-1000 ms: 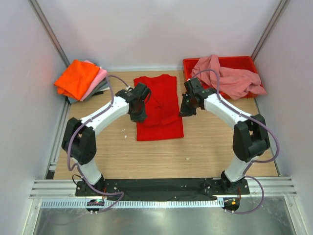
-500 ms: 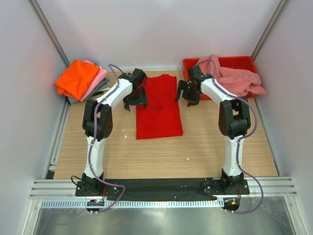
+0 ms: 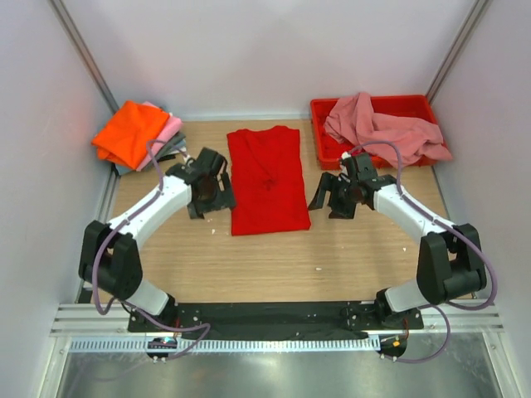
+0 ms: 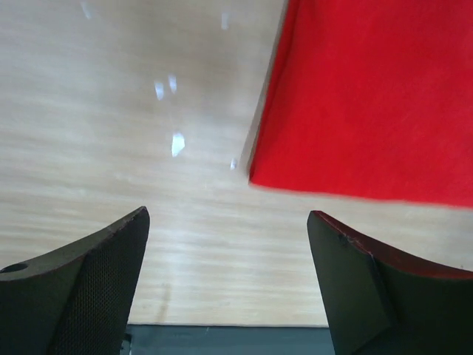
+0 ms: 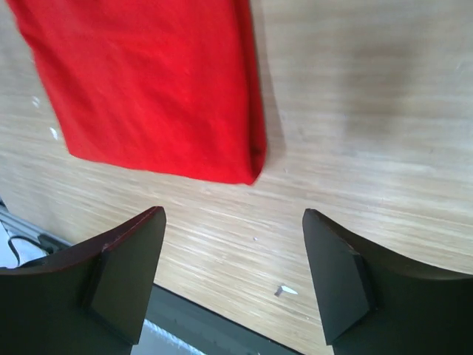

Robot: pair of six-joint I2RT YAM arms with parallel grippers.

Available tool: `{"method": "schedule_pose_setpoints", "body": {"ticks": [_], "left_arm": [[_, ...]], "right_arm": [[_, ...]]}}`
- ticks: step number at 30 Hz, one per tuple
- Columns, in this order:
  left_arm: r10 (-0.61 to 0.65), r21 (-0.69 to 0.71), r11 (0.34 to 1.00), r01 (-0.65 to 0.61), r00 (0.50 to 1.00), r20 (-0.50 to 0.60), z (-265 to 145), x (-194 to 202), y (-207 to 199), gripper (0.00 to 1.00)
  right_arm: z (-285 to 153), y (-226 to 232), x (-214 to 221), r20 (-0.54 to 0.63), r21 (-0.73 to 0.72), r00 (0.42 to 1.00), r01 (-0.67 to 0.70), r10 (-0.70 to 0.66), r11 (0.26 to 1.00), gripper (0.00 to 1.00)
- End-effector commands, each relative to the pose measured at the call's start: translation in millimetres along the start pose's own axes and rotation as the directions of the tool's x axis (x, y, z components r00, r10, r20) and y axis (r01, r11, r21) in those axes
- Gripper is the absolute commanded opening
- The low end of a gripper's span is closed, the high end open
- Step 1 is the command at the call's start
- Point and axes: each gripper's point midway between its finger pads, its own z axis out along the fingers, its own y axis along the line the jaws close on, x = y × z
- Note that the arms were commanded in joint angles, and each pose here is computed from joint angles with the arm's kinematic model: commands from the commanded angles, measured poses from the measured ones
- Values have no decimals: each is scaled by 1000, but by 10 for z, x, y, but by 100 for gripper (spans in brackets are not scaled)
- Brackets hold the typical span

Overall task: Fold and stack the t-shirts
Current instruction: Fold the tshirt

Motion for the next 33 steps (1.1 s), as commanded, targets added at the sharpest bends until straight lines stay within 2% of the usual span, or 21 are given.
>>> {"method": "schedule_pose_setpoints", "body": {"ticks": [1, 4, 13, 17, 20, 22, 25, 30, 33], "left_arm": [[-53, 174, 983, 52, 999, 3, 131, 340, -247, 88], [-58, 217, 975, 54, 998, 10, 151, 535, -264, 86], [-41, 222, 974, 37, 999, 15, 292, 691, -263, 84], [-48, 211, 976, 46, 999, 7, 376, 725, -246, 84], [-51, 197, 979, 47, 999, 13, 430, 743, -208, 79], [-53, 191, 980, 49, 999, 15, 458, 753, -189, 77], [-53, 188, 981, 49, 998, 16, 504, 767, -179, 75], [-50, 188, 981, 47, 999, 12, 613, 804, -178, 66], [-45, 197, 980, 39, 999, 26, 649, 781, -200, 64]], "right_arm": [[118, 27, 185, -31, -85, 999, -10, 7, 996, 78], [211, -37, 336, -62, -94, 997, -40, 34, 995, 72], [503, -87, 346, -70, -97, 995, -84, 77, 992, 66], [655, -158, 407, -103, -63, 991, -90, 84, 994, 57], [729, -183, 471, -119, -56, 989, -93, 86, 994, 50], [789, -212, 534, -138, -47, 986, -95, 88, 994, 41], [848, -237, 601, -161, -35, 983, -91, 85, 995, 33], [877, -254, 608, -169, -26, 982, -87, 82, 996, 24], [875, -251, 601, -170, -24, 983, -79, 74, 997, 21]]}}
